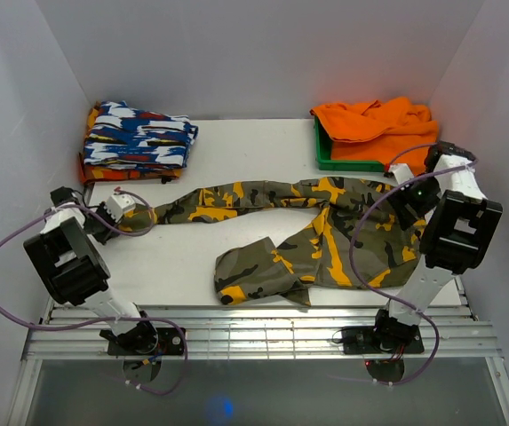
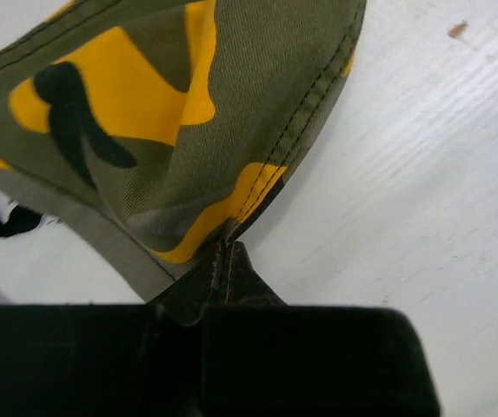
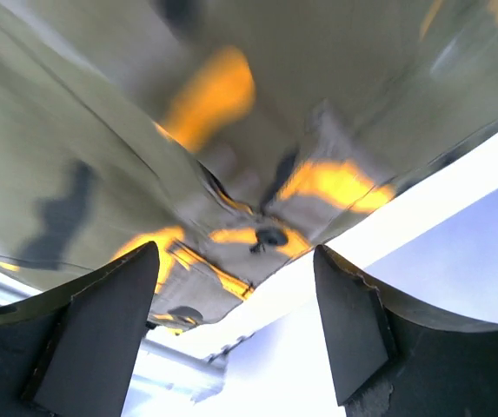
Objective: Fold and stack the trousers
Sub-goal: Flatten the trousers out
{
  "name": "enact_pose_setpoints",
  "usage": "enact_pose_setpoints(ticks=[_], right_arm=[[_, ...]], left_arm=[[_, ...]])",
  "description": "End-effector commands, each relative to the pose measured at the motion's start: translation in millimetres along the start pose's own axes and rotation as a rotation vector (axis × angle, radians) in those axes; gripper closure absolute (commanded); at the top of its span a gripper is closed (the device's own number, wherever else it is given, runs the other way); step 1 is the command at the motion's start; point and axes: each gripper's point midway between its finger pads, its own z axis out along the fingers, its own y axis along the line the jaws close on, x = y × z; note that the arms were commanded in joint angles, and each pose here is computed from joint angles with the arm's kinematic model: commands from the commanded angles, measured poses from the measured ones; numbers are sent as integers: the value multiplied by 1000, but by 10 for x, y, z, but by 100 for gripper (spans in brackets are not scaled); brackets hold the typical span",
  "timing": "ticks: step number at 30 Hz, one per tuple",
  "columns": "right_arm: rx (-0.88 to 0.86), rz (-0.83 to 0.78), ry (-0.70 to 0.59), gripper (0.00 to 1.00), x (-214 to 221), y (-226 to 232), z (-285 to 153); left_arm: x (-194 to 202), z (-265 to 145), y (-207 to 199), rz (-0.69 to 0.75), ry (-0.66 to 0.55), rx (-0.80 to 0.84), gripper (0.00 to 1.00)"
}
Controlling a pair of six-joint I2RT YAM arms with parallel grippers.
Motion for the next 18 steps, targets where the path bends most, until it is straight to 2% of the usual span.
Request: enact_pose_setpoints(ticks=[1,10,18], right_arm=[[5,-149,-235,23,-692,292,-471],[-41,-325,-305,25,-1672,1090,-261],[0,-496,-382,30,-2381,1650,-57]], left_arm=[[-177,-152,218,-14,-35,-30,100],[-434,-344,467,-71,-81,-33,100],[-574,-426,604,-155,-99,13,100]])
